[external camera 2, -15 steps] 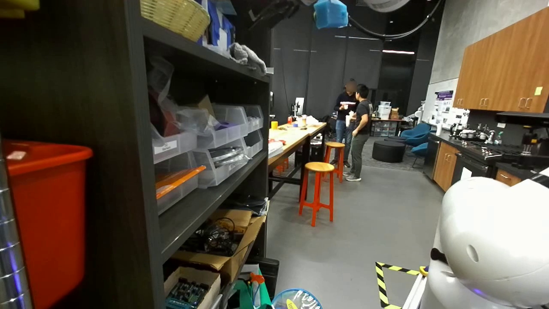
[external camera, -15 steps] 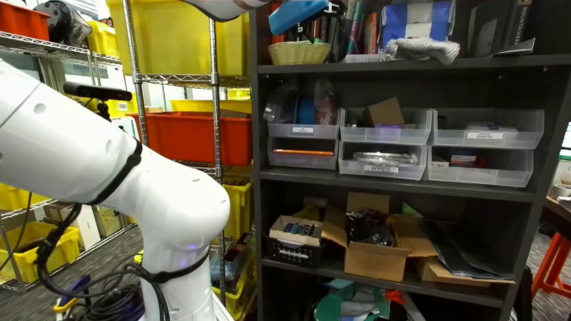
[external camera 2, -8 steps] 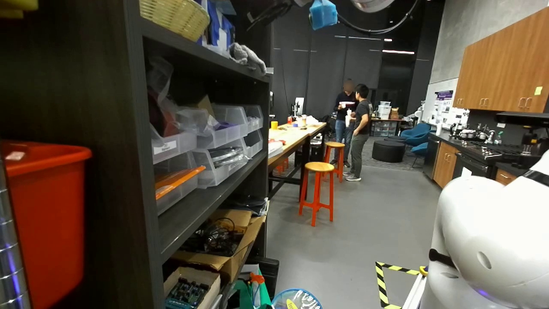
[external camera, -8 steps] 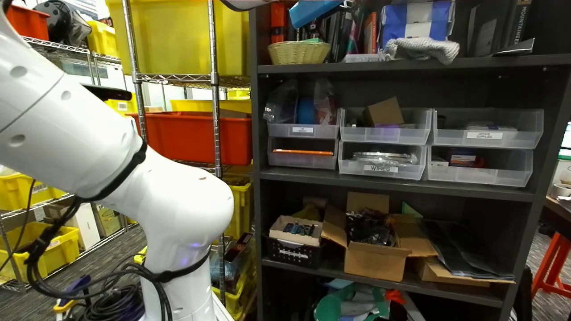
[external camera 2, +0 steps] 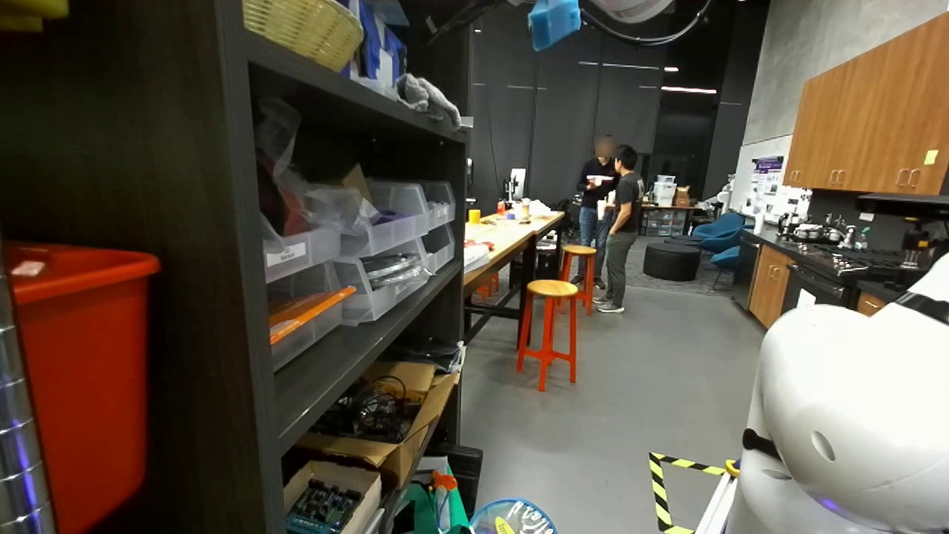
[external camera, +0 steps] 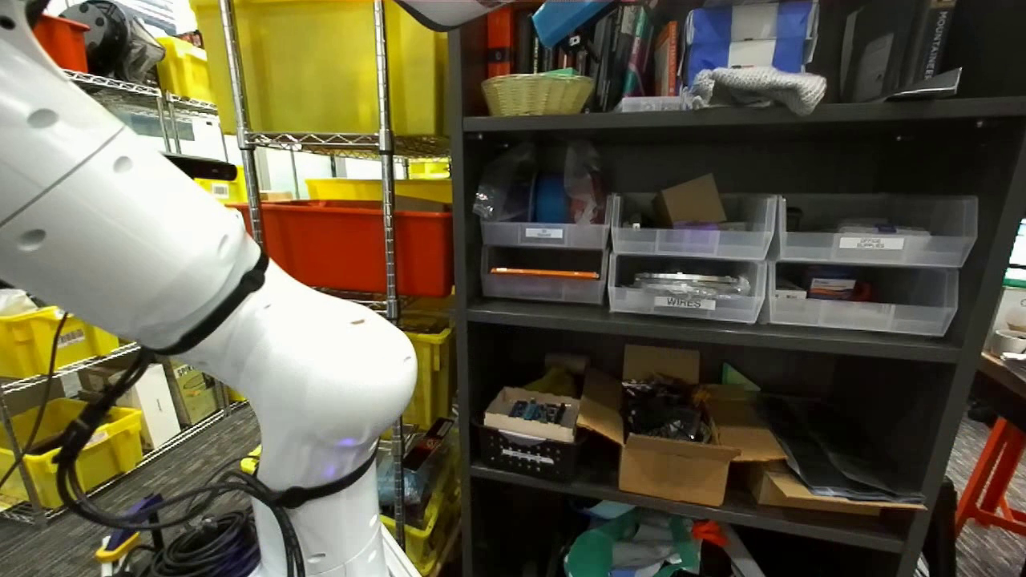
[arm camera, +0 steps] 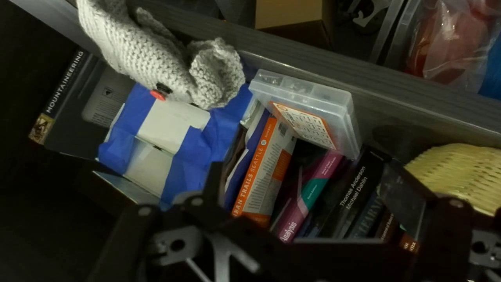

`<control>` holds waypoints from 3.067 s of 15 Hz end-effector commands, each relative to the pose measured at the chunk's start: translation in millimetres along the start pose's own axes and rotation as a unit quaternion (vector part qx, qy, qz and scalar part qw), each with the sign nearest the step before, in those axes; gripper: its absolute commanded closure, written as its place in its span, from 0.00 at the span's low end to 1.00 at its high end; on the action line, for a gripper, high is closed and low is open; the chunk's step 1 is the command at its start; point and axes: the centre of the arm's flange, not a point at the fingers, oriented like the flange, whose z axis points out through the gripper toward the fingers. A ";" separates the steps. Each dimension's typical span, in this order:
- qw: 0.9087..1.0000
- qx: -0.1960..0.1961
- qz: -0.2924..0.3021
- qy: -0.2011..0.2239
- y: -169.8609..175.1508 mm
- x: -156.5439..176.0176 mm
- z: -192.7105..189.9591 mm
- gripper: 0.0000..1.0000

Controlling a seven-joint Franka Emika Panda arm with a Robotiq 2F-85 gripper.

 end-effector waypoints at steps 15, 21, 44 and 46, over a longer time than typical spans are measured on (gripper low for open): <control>0.987 0.123 -0.022 -0.100 11.6 33.1 25.0 0.00; 0.981 0.152 -0.023 -0.122 13.0 42.1 38.4 0.00; 0.943 0.285 -0.167 -0.046 -56.5 104.7 9.9 0.00; 0.940 0.290 -0.176 -0.045 -62.4 110.7 12.1 0.00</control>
